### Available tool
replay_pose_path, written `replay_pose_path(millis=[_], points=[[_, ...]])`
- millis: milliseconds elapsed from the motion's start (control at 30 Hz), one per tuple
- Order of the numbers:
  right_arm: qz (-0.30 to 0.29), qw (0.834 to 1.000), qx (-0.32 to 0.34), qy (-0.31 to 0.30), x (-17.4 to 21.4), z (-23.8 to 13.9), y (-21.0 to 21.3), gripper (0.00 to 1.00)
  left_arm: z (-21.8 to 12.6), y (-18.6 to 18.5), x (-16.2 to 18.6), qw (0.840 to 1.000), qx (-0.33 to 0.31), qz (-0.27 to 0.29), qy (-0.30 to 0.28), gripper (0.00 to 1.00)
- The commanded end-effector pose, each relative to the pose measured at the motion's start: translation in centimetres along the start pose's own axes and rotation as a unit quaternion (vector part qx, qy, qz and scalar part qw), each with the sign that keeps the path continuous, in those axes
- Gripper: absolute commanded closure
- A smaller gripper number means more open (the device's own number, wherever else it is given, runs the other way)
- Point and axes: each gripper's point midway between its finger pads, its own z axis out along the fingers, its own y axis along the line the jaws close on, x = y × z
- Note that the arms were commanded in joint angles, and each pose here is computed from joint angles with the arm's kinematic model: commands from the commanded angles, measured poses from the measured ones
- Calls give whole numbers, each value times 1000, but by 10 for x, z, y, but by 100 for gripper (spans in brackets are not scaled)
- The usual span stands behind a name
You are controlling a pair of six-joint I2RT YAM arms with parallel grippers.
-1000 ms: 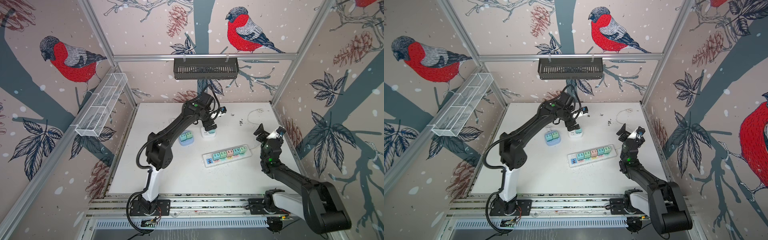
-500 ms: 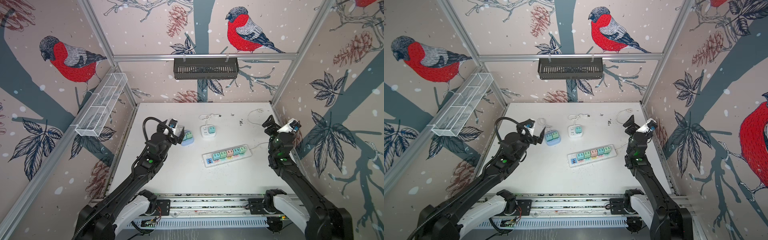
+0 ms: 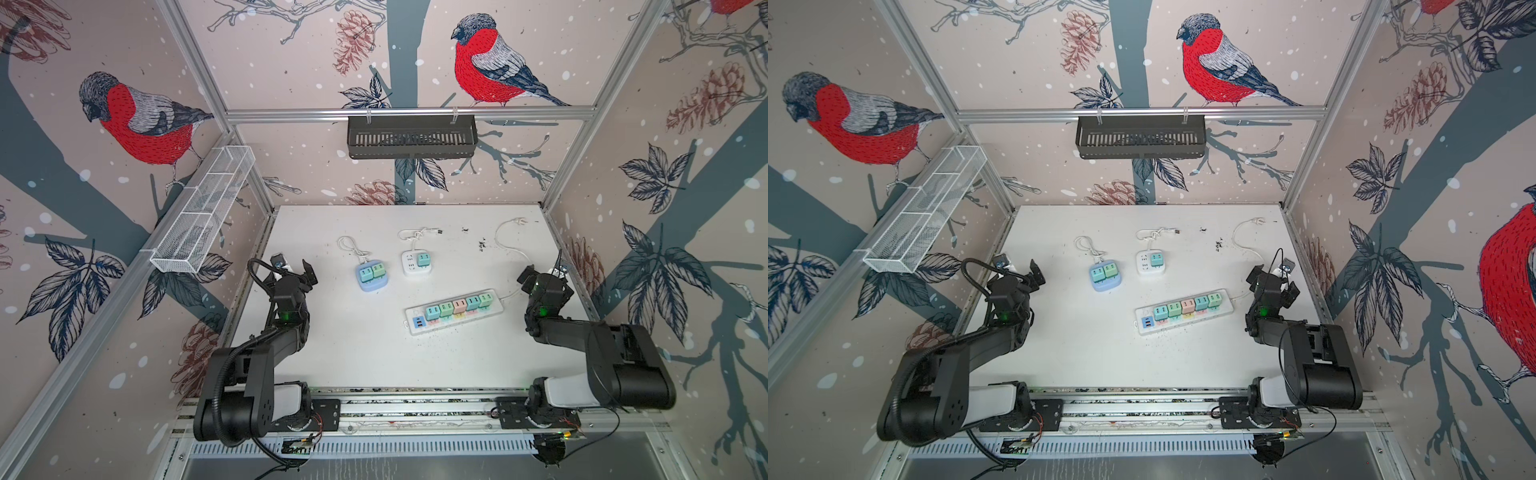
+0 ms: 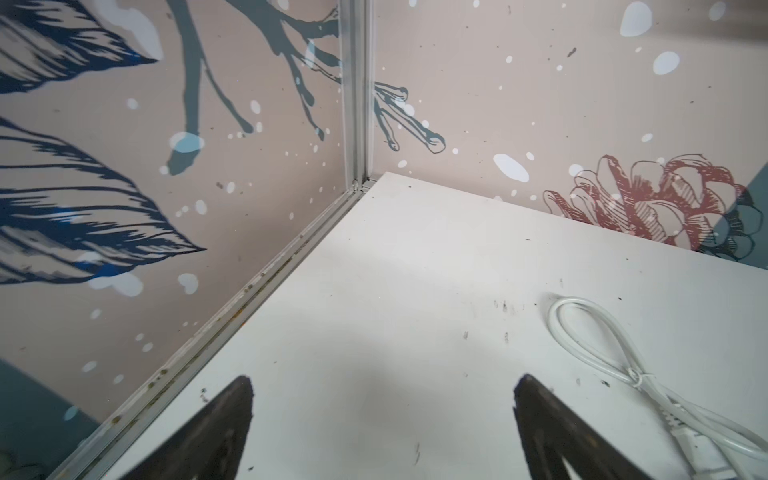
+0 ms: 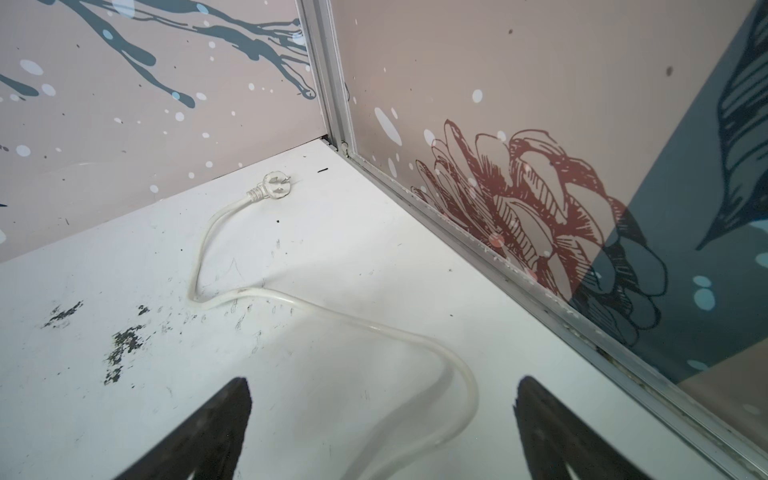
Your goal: Insert the plug
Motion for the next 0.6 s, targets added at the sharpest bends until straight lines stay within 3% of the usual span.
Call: replay_pose_path(millis=[0, 100, 167, 367, 467, 567], points=[[-13, 998, -45, -36, -18, -1, 22, 0, -6, -10, -24, 998, 33, -31, -53, 3], [-60, 994, -81, -50, -14, -8, 47, 0, -22, -3, -29, 993, 33, -48, -98, 3], [-82, 991, -75, -71, -14, -15, 55, 0, -26, -11, -25, 994, 55, -29, -89, 3], [-64, 987, -117, -93, -9, -31, 50, 0, -25, -10, -22, 996, 36, -14, -82, 3], [-81, 981, -132, -115, -10, -43, 56, 0, -28, 5, -2, 998, -23, -8, -65, 3], [-79, 982, -130, -112, -10, -39, 57, 0, -22, -3, 8, 997, -24, 12, -72, 3]])
